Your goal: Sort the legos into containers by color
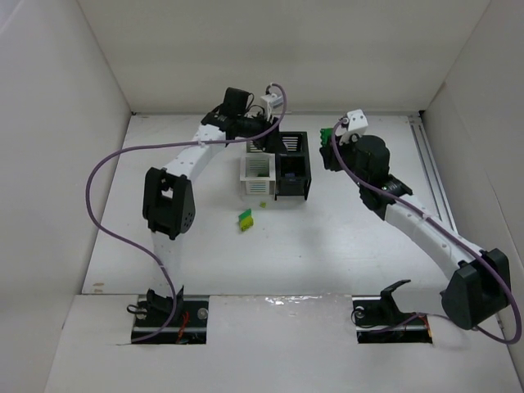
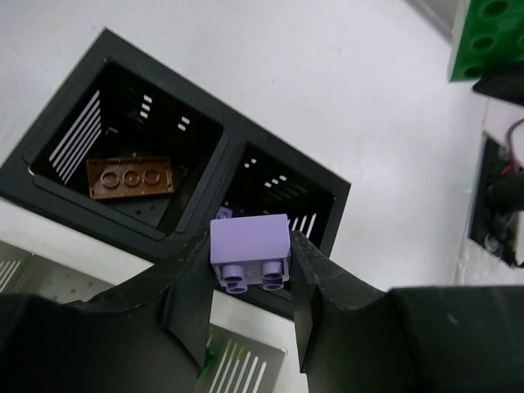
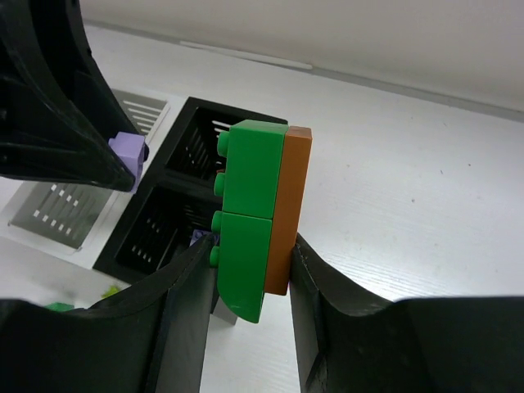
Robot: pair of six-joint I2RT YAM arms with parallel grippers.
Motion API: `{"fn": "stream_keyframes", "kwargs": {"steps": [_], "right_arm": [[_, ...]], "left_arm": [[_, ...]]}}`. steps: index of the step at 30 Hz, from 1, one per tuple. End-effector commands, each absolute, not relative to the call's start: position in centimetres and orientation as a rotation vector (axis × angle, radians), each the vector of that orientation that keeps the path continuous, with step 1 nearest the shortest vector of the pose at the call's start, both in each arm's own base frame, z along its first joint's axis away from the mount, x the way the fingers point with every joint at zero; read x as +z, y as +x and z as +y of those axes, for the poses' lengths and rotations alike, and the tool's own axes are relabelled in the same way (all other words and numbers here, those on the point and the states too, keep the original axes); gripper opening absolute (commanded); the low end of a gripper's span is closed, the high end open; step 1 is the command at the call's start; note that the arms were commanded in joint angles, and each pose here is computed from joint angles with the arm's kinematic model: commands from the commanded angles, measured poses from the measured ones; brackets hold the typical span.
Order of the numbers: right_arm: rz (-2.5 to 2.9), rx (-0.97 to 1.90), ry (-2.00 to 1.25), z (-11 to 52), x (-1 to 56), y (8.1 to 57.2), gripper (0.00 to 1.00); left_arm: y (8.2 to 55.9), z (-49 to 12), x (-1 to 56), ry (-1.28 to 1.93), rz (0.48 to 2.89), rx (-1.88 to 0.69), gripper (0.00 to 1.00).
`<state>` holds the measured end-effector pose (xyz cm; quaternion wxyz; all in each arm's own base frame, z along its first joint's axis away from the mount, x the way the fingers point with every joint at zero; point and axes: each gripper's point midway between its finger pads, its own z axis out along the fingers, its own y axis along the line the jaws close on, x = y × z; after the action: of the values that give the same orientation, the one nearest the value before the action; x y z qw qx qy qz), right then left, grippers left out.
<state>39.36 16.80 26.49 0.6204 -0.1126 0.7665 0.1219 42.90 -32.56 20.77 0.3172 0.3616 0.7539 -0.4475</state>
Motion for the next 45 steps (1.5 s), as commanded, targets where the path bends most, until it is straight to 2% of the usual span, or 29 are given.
{"fn": "stream_keyframes", "kwargs": {"steps": [1,7,11,16,17,19,20,21,25,27,30,34,43,45], "right_arm": [[1.707,0.301,-0.301,17.2,28.1,39.1,0.0],[1.702,0.307,-0.377,17.3,27.9,39.0,0.0],[1.705,0.297,-0.4,16.5,27.5,38.8,0.0],[1.692,0.308,-0.4,15.9,27.8,38.0,0.0],[1.692,0.308,-0.4,15.9,27.8,38.0,0.0],[1.689,0.316,-0.406,15.9,27.7,37.7,0.0],[1.706,0.323,-0.416,16.0,27.1,37.5,0.0],[1.695,0.323,-0.415,16.0,27.5,37.4,0.0],[1.679,0.345,-0.465,16.3,27.5,36.9,0.0],[1.656,0.339,-0.526,16.1,27.5,36.3,0.0],[1.618,0.311,-0.691,16.2,25.9,35.3,0.0],[1.503,0.179,-0.922,16.1,25.3,34.7,0.0],[1.202,-0.085,-1.317,17.1,24.9,34.1,0.0],[1.158,-0.1,-1.356,17.8,25.0,33.8,0.0]], "left_arm": [[42.3,-31.4,21.5,1.072,1.958,-1.02,0.0],[40.7,-33.8,20.9,1.156,1.947,-0.964,0.01],[40.4,-35.1,21.4,1.148,1.943,-0.95,0.14],[40.3,-35.7,21.0,1.111,1.977,-0.97,0.43],[40.4,-35.9,20.8,1.098,1.973,-0.974,0.58],[40.4,-35.8,20.6,1.059,1.993,-0.978,0.73],[40.6,-35.5,20.5,1.047,2.005,-0.949,0.88],[40.4,-35.8,20.4,1.052,2.007,-0.934,0.92],[40.7,-35.4,22.2,1.047,1.941,-0.932,0.96],[40.3,-34.3,24.0,0.95,1.92,-0.993,0.96],[42.2,-32.1,28.2,0.843,1.784,-1.064,1.0],[39.8,-31.3,30.1,0.982,1.749,-1.14,1.0],[36.4,-29.8,31.2,1.068,1.73,-1.114,1.0],[35.9,-29.8,29.7,1.092,1.787,-1.155,1.0]]}}
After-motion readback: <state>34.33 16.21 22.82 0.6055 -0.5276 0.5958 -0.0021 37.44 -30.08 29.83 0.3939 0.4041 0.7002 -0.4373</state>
